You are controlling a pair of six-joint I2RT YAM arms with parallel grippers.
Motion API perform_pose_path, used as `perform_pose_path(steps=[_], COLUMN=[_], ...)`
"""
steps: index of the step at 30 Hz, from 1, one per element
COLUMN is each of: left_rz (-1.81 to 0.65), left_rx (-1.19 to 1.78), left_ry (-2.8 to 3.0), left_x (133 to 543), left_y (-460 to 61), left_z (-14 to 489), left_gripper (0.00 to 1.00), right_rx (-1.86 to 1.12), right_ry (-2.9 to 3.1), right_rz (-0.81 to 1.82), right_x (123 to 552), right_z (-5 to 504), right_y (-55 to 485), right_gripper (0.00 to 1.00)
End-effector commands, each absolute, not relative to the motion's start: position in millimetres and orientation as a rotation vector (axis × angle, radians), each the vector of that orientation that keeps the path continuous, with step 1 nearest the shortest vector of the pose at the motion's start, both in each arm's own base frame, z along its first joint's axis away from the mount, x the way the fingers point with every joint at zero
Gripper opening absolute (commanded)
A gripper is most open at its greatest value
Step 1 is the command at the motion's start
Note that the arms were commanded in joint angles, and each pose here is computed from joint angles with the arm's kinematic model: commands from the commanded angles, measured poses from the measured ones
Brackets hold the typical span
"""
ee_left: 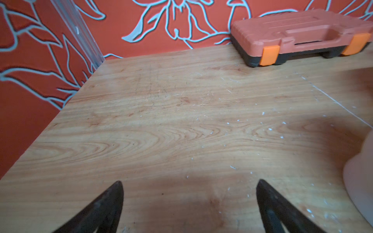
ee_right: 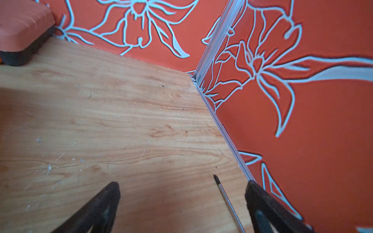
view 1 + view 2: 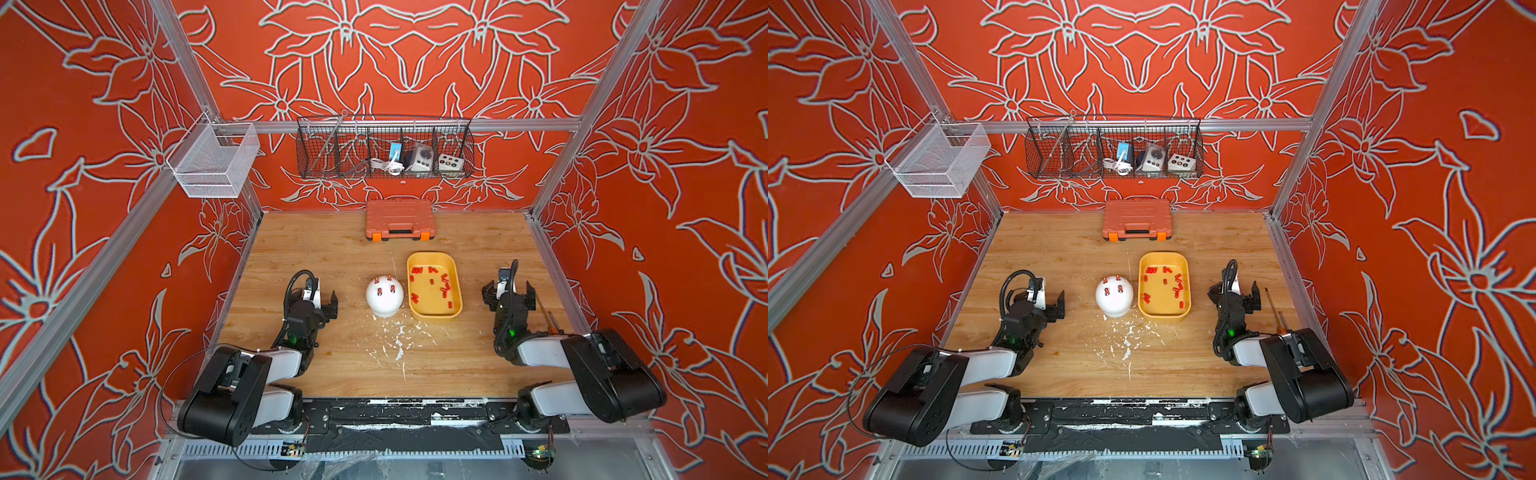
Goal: Cover the protruding screws with screw protection sleeves
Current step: Reset both arms
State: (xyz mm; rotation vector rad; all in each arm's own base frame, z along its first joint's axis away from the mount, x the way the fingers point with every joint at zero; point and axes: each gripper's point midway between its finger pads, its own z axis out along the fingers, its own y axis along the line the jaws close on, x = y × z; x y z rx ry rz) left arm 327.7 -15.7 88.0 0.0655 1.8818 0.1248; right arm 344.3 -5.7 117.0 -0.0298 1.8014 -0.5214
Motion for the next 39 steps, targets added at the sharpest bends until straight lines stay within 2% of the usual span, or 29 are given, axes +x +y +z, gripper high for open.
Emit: perform_pose_path(steps=[1, 10, 12, 14, 20, 39], left_rz=[0.072, 0.072, 0.063, 0.069, 0.069, 0.064], left_rx=[0.131, -0.118, -0.176, -0.173, -0.160, -0.160], left_ry=[1.782, 1.961, 1.980, 1.958, 1.967, 1.976], left_x=[330, 369, 366, 366, 366, 367], left_y=[-28, 16, 25, 26, 23, 22], left_z=[107, 86, 85, 86, 86, 85], left_gripper=[1.00, 1.00, 1.00, 1.00, 1.00, 1.00], right_rx=[-0.039, -0.039, -0.034, -0.050, 0.022, 0.019], right_ry=[1.760, 1.878, 1.820, 1.889, 1.924, 1.921], right_rz=[-0.432, -0.296, -0.307, -0.297, -0.253, -0.255], right_x=[344, 360, 364, 360, 373, 371], right_z=[123, 104, 105, 100, 97, 97], right_y=[1, -4, -7, -4, -20, -19], right_gripper=[0.99, 0.99, 0.99, 0.96, 0.98, 0.98])
